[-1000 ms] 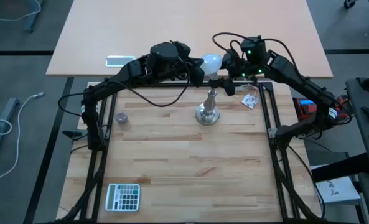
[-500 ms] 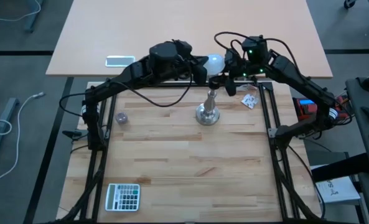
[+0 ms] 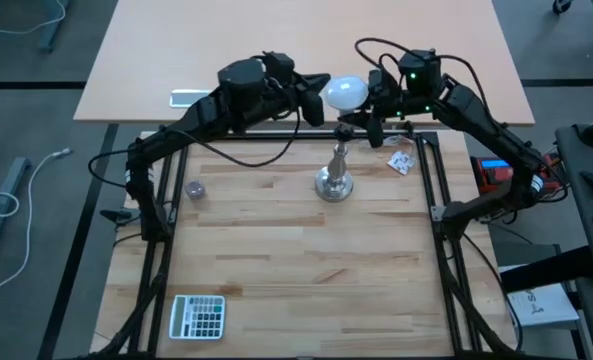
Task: Screw lightbulb
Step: Remove the lightbulb from the lamp
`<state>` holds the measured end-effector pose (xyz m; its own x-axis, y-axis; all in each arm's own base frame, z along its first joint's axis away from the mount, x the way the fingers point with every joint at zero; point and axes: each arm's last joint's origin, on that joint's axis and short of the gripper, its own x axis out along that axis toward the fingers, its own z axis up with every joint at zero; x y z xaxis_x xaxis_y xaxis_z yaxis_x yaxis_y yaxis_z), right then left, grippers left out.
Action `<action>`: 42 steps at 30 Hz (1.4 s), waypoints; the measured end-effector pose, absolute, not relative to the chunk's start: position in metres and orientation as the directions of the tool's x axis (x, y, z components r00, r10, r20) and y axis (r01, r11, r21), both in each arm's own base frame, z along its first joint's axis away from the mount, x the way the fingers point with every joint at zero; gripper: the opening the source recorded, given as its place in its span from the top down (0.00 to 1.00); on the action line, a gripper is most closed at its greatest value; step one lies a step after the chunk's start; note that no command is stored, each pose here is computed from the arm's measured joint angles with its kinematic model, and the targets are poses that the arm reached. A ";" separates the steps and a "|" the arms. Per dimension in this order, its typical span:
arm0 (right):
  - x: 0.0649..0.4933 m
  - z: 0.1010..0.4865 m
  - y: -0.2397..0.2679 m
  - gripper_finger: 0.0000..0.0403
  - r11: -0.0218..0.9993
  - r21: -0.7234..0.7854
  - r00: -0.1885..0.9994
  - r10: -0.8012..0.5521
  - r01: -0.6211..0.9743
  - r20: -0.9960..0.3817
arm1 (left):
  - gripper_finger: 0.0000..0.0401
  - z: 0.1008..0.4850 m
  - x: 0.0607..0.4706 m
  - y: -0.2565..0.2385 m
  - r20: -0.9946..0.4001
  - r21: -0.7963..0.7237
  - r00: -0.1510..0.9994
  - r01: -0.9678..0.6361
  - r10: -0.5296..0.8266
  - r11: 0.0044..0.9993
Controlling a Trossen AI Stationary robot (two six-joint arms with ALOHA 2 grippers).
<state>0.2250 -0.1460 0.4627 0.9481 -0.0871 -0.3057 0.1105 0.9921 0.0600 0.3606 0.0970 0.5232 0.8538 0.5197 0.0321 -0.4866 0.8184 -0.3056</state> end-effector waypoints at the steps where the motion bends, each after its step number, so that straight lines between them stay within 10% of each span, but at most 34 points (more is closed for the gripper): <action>1: 0.223 0.464 -0.147 0.64 0.990 0.070 0.949 -0.093 0.120 -0.301 | 0.98 0.526 0.358 0.096 0.042 -0.303 0.853 -0.485 0.520 0.821; 22: 0.176 0.468 -0.149 0.64 0.974 0.096 0.942 -0.169 0.204 -0.290 | 0.90 0.538 0.339 0.092 0.054 -0.246 0.852 -0.493 0.520 0.834; 42: 0.125 0.356 -0.131 0.64 0.818 0.454 0.919 -0.213 0.354 -0.332 | 0.88 0.536 0.338 0.093 0.032 -0.239 0.826 -0.540 0.562 0.807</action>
